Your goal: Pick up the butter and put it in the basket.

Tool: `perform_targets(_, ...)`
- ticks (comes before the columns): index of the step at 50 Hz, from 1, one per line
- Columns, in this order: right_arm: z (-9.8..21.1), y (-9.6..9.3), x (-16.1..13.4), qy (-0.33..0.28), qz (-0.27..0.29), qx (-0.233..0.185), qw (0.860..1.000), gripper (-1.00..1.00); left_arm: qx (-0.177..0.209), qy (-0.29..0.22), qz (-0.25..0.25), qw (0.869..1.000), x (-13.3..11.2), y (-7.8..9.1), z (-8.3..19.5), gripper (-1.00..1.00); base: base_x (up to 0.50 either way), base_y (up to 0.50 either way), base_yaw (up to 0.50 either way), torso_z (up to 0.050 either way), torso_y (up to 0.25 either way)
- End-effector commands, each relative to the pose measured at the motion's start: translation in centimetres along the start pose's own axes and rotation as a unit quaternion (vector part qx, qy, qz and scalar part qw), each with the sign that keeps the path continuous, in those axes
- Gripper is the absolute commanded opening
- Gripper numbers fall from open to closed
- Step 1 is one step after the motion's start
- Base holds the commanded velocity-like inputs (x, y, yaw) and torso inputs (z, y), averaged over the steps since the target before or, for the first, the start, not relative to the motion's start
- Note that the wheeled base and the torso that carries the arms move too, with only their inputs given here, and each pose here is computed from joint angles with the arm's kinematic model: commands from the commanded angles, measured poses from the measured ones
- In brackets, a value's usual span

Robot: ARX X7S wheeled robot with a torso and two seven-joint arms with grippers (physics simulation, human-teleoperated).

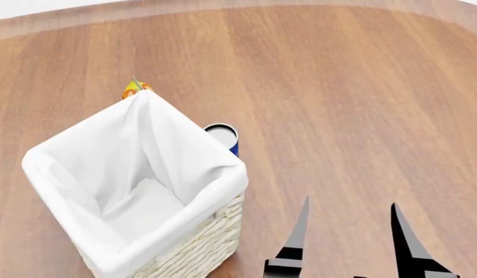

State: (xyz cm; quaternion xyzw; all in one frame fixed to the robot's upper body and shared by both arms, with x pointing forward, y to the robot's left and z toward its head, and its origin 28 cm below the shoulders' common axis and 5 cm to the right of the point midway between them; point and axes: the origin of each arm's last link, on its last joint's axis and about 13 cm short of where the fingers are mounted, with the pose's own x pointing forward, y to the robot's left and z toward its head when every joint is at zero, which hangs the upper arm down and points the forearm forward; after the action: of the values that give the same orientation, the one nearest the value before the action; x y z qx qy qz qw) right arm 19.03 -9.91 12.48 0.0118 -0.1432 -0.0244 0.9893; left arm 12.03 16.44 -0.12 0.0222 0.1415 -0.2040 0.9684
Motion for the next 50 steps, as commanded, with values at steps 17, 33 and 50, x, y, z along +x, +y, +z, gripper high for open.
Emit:
perform_targets(17, 0.6, 0.1, -0.1, -0.011, 0.010, 0.007, 1.000, 1.00, -0.001, 0.048, 0.020, 0.999, 2.2, 0.0, -3.1, 1.00, 0.00, 0.00, 0.00, 0.000, 0.000)
perform_targets(33, 0.7, 0.1, -0.1, -0.012, 0.010, 0.009, 1.000, 1.00, -0.008, 0.055, 0.016, 0.998, 2.4, -1.0, -1.8, 1.00, 0.00, 0.00, 0.00, 0.000, 0.000)
perform_targets(50, 0.7, 0.2, -0.1, -0.013, 0.012, 0.009, 1.000, 1.00, -0.012, 0.070, 0.006, 0.997, 3.0, -1.9, -2.2, 1.00, 0.00, 0.00, 0.00, 0.000, 0.000)
